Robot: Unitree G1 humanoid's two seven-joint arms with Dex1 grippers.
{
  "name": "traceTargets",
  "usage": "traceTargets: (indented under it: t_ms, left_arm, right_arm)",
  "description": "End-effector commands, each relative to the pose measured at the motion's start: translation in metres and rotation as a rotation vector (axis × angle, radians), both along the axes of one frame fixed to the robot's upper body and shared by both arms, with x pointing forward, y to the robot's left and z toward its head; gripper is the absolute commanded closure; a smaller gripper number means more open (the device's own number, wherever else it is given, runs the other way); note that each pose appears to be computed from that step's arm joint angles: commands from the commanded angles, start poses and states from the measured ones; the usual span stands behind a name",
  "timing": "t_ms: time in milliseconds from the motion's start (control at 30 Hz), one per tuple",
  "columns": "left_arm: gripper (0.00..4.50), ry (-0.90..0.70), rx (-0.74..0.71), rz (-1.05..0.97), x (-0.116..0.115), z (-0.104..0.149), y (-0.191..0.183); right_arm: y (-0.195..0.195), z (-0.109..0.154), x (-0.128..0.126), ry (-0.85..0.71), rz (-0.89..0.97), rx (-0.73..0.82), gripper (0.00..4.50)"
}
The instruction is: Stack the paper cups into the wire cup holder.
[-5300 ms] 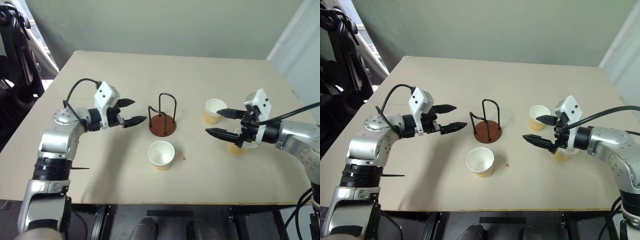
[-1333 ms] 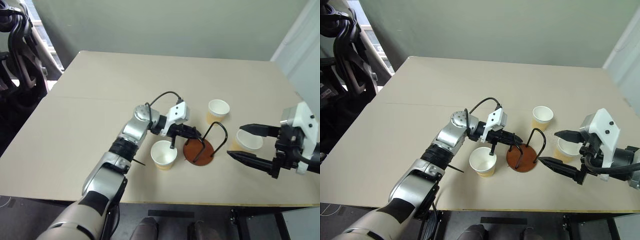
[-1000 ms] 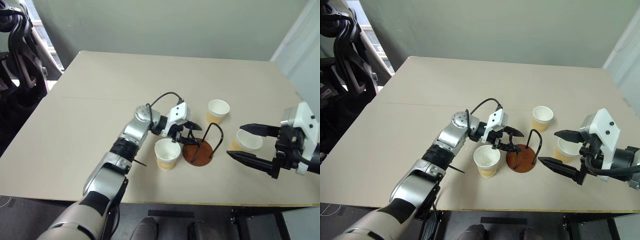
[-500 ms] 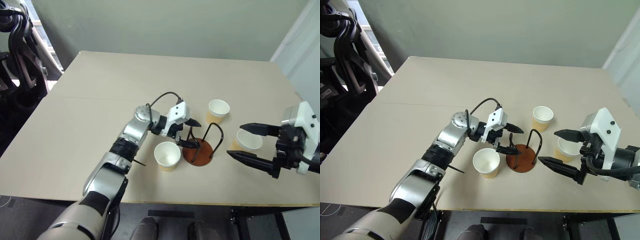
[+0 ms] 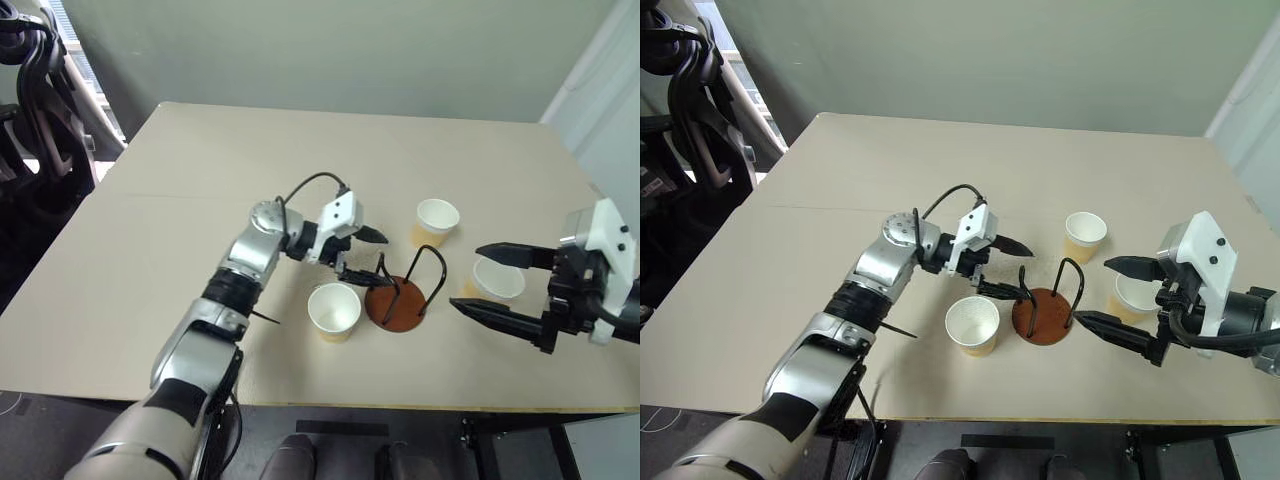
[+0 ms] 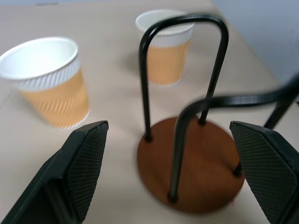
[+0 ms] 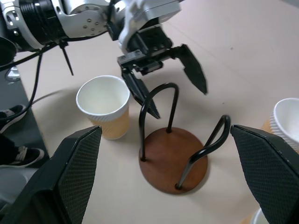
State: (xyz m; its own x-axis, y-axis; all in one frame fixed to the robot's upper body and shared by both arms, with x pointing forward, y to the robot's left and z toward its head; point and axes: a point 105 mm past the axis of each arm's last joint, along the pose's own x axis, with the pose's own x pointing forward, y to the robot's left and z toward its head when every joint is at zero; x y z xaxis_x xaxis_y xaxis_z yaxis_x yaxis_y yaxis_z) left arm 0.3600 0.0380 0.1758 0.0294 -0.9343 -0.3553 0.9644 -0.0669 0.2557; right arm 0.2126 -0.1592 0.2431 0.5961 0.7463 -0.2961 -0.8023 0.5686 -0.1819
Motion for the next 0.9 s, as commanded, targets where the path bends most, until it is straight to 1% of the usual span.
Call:
traceTargets:
  t_ms: [33, 167, 367, 500, 567, 733, 900]
  left_arm:
    - [0.04, -0.081, 0.026, 0.009, 0.006, 0.015, 0.013]
    - [0.04, -0.108, 0.053, 0.061, 0.015, 0.018, 0.032]
    - [0.04, -0.13, -0.009, 0.144, 0.026, 0.034, 0.043]
    - [0.04, -0.134, -0.047, 0.182, 0.029, 0.042, 0.048]
    - [0.04, -0.125, -0.057, 0.18, 0.028, 0.043, 0.05]
    - [0.04, -0.088, -0.069, 0.117, 0.013, 0.048, 0.052]
    - [0.04, -0.08, -0.095, 0.096, 0.001, 0.064, 0.057]
  right_arm:
    - [0.003, 0.007, 0.001, -0.031, 0.013, 0.009, 0.0]
    - [0.004, 0.006, 0.004, -0.03, 0.014, 0.009, 0.0]
    - [0.004, 0.008, 0.008, -0.037, 0.016, 0.008, 0.0]
    - [0.001, 0.012, 0.019, -0.064, -0.006, 0.015, 0.0]
    - [-0.004, 0.015, 0.028, -0.077, -0.03, 0.01, 0.0]
    - [-0.016, 0.022, 0.044, -0.105, -0.054, -0.021, 0.0]
    - [-0.021, 0.021, 0.052, -0.107, -0.056, -0.033, 0.0]
